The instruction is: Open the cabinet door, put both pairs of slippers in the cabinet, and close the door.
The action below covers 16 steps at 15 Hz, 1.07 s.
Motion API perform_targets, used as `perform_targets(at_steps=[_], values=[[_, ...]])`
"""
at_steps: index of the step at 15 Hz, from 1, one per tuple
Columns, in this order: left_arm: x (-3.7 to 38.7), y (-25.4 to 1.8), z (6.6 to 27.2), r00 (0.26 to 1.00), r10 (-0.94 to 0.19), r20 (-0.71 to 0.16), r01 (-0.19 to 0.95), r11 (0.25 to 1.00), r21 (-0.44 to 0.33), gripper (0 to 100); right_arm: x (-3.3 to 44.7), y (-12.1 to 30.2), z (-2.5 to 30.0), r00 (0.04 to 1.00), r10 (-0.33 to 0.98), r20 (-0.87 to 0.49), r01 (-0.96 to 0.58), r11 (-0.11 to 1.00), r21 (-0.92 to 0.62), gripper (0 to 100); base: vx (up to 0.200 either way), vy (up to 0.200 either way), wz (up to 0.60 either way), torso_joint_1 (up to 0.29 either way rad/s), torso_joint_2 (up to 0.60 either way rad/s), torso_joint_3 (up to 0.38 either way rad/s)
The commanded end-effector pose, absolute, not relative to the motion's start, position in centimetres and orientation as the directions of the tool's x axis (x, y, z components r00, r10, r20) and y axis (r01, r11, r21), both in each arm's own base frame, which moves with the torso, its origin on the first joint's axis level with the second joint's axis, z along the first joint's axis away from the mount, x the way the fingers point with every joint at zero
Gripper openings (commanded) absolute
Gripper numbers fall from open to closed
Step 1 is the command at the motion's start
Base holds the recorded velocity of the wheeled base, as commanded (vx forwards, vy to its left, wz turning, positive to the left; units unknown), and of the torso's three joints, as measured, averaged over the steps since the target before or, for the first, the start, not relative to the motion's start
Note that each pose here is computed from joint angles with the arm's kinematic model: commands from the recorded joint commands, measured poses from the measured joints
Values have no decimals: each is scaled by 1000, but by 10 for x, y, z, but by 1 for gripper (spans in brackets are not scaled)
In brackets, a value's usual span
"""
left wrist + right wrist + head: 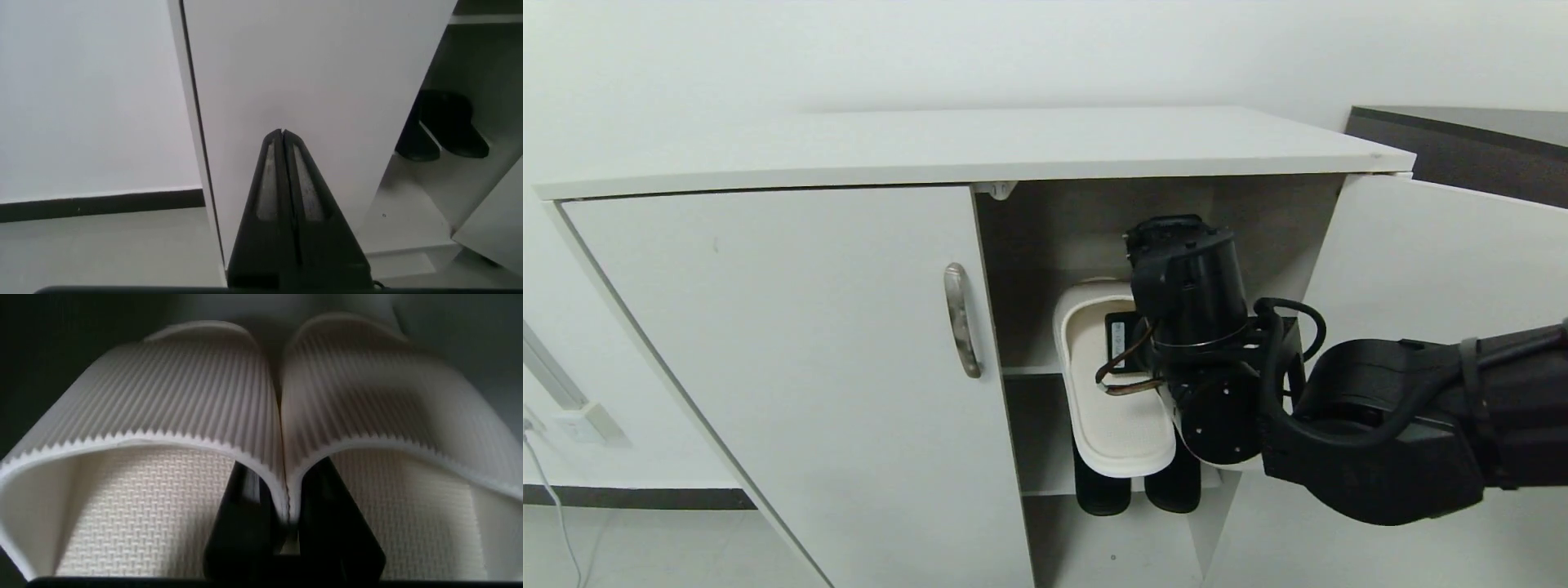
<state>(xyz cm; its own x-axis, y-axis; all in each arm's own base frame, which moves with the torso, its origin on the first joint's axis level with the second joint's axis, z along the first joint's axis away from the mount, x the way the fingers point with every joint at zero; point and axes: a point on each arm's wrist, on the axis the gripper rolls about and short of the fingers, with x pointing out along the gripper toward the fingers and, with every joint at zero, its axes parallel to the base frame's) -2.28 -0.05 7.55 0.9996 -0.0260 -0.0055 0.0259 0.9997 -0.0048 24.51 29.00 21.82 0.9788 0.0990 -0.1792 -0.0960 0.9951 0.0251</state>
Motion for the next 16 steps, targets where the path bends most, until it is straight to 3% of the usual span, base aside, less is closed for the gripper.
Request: perform_targets(at_steps=[1,16], values=[[-23,0,75,1000,-25,-6,25,1000,-6,0,265,292,208,976,133,-171,-135,991,-2,0,0,0,0,0,0,0],[-23,0,75,1000,-25,-6,25,1000,-6,0,341,309,215,986,61,-158,-57,998,29,0,0,0,0,0,0,0]])
